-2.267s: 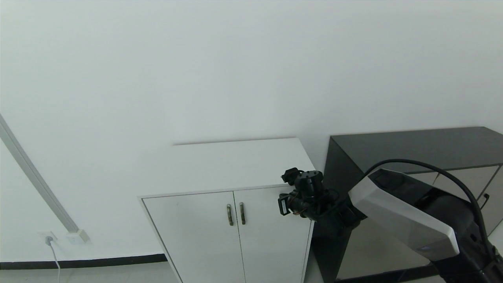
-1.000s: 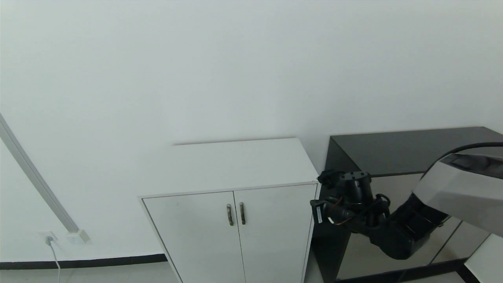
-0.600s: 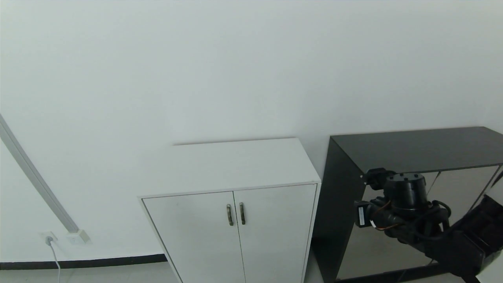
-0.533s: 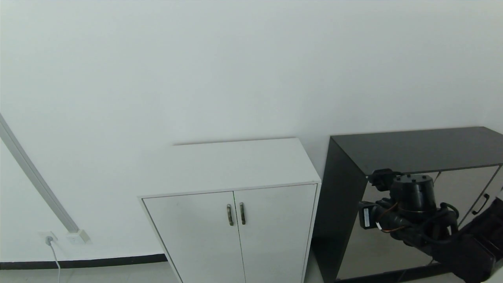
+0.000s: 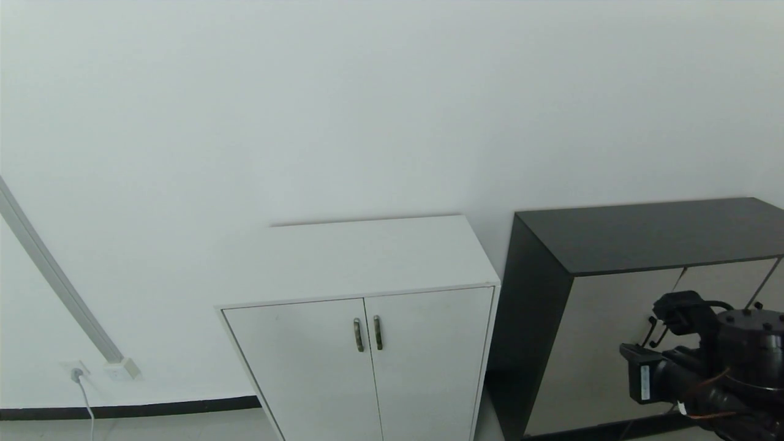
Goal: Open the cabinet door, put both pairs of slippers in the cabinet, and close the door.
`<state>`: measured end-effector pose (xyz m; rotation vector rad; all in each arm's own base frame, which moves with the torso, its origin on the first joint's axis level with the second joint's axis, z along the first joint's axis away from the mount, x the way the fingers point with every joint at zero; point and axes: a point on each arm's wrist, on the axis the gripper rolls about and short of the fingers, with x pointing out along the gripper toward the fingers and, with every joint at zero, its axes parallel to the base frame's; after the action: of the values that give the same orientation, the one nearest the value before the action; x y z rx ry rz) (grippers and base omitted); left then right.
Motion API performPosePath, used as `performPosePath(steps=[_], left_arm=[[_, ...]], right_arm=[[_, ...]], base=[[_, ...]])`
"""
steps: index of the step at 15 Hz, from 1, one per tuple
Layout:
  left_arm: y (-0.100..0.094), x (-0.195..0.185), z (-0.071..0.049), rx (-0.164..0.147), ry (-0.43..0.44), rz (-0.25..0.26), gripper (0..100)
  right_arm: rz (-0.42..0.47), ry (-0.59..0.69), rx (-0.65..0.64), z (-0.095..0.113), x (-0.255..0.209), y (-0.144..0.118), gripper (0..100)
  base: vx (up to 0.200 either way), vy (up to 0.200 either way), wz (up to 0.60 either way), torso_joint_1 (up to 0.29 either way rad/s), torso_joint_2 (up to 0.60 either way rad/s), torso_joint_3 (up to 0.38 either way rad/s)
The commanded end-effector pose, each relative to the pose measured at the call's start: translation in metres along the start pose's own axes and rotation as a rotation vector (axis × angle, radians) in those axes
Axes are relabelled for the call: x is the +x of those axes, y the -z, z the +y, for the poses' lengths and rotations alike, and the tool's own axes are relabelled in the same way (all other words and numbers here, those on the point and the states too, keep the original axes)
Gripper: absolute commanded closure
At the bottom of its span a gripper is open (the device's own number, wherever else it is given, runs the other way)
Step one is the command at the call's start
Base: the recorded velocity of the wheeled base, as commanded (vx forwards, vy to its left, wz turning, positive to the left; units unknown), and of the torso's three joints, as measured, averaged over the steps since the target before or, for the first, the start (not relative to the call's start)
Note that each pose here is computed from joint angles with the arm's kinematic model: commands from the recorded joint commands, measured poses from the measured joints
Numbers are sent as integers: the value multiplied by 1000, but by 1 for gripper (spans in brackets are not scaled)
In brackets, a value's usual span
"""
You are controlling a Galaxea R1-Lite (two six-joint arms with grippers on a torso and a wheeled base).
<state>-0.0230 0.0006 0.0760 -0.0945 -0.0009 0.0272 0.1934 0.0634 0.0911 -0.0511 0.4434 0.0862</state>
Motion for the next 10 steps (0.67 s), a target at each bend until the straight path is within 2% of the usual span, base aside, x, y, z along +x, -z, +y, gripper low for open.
performPosePath(steps=[1,6,10], left_arm=[[0,0,0,-1,-2,1,100],[0,0,0,-1,-2,1,100],[0,0,0,1,-4,1,100]], right_arm=[[-44,15,22,-14,-41,12,100],[-111,86,68,-36,-92,22,100],[-175,74,31,-43,-141,40,100]], base=[[0,0,0,0,0,0],[0,0,0,0,0,0],[0,0,0,0,0,0]])
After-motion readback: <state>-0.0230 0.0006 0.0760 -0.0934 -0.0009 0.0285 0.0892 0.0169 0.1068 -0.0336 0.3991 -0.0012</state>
